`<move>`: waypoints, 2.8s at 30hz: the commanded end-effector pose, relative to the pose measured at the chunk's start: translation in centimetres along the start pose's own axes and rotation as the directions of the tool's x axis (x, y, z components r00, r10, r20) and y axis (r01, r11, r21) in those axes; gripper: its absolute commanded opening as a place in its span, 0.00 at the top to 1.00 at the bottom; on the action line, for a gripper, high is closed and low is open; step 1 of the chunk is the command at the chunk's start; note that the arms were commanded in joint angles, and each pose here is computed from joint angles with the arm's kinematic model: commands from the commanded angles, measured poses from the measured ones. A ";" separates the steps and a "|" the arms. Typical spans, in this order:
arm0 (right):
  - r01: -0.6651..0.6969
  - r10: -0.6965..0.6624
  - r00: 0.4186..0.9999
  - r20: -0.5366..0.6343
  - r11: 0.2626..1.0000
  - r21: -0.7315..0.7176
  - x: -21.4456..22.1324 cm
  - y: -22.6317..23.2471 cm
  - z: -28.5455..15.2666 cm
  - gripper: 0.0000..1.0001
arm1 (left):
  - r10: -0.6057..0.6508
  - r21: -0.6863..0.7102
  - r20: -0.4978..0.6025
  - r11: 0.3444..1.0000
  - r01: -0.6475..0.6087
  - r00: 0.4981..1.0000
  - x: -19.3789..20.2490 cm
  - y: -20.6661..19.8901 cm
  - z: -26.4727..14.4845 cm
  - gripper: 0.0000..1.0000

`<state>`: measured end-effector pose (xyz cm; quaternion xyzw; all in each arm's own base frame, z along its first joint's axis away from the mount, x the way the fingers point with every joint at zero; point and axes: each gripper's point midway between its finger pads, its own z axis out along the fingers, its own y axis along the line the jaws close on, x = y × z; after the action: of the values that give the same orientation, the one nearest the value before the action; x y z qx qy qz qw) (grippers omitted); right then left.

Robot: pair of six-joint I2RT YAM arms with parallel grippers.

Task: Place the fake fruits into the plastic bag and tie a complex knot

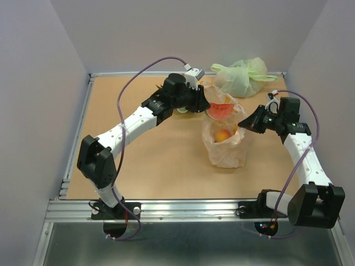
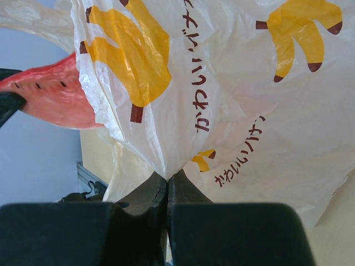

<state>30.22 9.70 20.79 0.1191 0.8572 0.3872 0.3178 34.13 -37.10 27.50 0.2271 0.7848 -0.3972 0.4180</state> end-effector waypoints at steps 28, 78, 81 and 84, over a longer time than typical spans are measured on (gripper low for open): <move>0.064 -0.070 0.991 0.113 0.997 0.053 -3.6 0.1 -0.3 1.00 | 0.714 0.183 0.145 0.661 -0.728 0.685 -6.2 10.3 -4.2 0.21; 0.066 -0.075 0.992 0.104 0.994 0.082 -3.3 -0.7 -0.3 1.00 | 0.891 0.293 0.113 0.393 -0.872 0.439 0.4 17.1 9.9 0.75; 0.066 -0.074 0.992 0.101 0.994 0.082 -3.2 -0.8 -0.2 1.00 | 0.892 0.292 0.132 0.381 -0.877 0.431 -0.1 16.6 9.9 0.79; 0.065 -0.073 0.992 0.100 0.994 0.082 -3.2 -0.8 -0.2 1.00 | 0.895 0.290 0.151 0.367 -0.884 0.421 -0.5 16.2 9.8 0.83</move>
<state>31.21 8.28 19.44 0.1380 0.8692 0.3435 0.3280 49.91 -34.35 13.61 0.6760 0.5168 -0.2312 0.4717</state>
